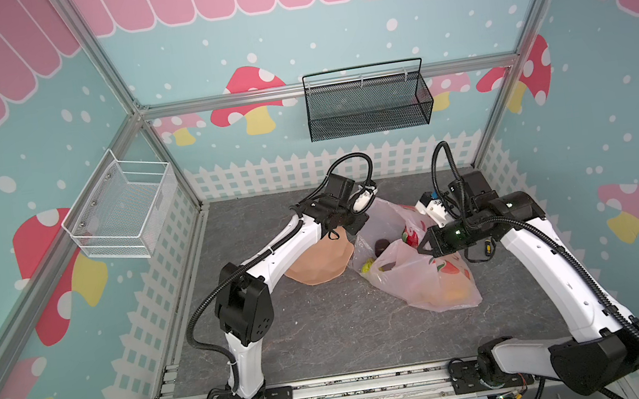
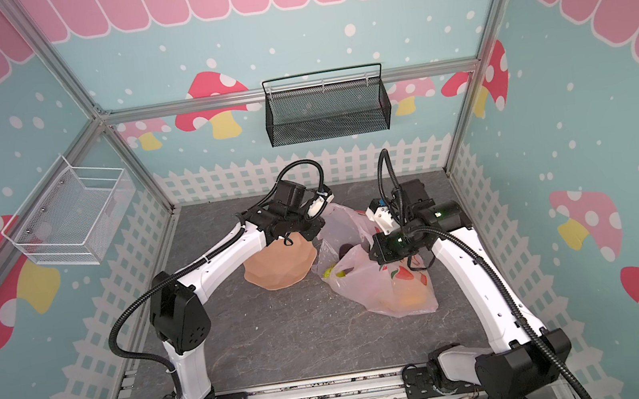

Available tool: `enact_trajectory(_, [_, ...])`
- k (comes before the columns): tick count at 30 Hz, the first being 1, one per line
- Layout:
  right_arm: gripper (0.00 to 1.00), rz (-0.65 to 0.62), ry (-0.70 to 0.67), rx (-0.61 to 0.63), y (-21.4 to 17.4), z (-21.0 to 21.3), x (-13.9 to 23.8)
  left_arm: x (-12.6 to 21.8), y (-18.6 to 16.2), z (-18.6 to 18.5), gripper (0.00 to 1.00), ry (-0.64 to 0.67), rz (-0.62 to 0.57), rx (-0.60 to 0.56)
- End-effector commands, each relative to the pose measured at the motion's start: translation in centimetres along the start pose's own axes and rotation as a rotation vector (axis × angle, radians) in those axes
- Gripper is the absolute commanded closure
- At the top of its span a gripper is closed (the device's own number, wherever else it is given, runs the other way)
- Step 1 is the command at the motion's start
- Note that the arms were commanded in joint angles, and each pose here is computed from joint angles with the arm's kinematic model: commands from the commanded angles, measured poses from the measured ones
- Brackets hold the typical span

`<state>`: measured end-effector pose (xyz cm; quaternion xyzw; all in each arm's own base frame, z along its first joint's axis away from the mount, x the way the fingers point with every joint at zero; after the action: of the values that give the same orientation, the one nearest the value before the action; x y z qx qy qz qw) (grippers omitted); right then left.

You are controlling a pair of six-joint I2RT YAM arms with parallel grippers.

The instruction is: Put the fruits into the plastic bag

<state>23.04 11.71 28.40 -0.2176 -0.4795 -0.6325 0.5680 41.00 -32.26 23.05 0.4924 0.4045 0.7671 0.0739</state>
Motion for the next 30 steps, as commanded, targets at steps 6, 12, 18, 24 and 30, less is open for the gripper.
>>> enact_trajectory(6, [1.0,0.004,-0.087,-0.077,-3.0,-1.3,0.4,3.2,1.5,-2.6,1.0,-0.071,-0.069,0.064])
enact_trajectory(12, [1.0,-0.034,-0.131,-0.135,-4.5,-2.1,0.7,3.6,1.4,-4.1,1.0,-0.117,-0.061,0.125])
enact_trajectory(18, [0.91,-0.138,-0.165,-0.216,-4.1,-2.1,2.4,3.6,1.6,-5.5,1.0,-0.182,-0.063,0.172])
enact_trajectory(24, [0.72,-0.279,-0.091,-0.24,-2.8,-0.2,5.3,3.9,2.5,-6.3,1.0,-0.244,-0.085,0.227])
enact_trajectory(30, [0.5,-0.348,-0.068,-0.246,-2.5,0.8,7.4,4.1,2.7,-6.4,1.0,-0.257,-0.091,0.234])
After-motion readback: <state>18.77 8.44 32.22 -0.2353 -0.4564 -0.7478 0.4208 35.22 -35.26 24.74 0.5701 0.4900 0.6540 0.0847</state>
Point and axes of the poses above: each gripper's point midway between its finger pads, its own x axis back along the fingers, its own z axis along the line the jaws close on, y = z × x, the point moved 4 cm from there along x, back along the fingers, and after that the axes turned 5 degrees about -x, right-handed, at the moved point
